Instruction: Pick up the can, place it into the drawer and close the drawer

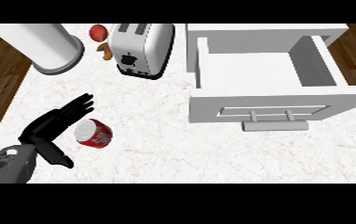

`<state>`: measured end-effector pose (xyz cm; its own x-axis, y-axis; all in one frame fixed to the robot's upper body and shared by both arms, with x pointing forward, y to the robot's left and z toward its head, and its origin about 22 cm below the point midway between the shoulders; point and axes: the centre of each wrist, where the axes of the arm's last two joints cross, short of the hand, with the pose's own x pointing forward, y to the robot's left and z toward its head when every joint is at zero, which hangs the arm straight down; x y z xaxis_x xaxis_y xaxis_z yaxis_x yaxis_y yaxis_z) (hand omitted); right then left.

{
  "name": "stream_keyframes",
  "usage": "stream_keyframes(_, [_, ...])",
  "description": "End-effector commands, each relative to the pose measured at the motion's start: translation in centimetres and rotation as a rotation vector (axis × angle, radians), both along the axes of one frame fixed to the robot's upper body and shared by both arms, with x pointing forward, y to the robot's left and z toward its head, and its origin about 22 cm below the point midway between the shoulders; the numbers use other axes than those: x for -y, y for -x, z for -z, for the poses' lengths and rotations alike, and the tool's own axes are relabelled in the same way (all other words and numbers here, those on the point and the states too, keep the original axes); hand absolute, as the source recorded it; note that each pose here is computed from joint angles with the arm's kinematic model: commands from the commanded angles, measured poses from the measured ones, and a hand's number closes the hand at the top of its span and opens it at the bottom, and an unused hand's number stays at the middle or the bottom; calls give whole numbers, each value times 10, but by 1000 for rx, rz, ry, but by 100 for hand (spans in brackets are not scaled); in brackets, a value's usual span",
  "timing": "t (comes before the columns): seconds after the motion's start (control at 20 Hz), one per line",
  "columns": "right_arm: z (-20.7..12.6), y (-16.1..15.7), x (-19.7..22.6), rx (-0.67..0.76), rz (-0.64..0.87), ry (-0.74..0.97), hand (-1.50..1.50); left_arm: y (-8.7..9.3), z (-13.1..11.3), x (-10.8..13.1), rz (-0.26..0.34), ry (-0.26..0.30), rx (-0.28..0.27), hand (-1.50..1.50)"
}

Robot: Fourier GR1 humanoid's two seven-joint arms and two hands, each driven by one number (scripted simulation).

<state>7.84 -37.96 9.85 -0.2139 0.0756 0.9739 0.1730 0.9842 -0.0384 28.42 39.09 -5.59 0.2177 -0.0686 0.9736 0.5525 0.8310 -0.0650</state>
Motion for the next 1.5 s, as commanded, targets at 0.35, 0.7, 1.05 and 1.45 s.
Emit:
stream_keyframes(0.35, [-9, 3, 2, 0, -2, 16, -150, 12, 35, 2, 44, 88, -22, -150])
stream_keyframes(0.7, [-22, -6, 0, -1, -10, 3, -150, -1, 45, 33, 78, 96, -39, -150])
stream_keyframes(1.05, [-9, 7, 3, 6, -15, -18, -150, -15, 38, 32, 56, 178, -91, 150])
stream_keyframes(1.45, [-12, 21, 5, -17, -5, -18, -150, -28, 37, 63, 194, 275, -118, 150])
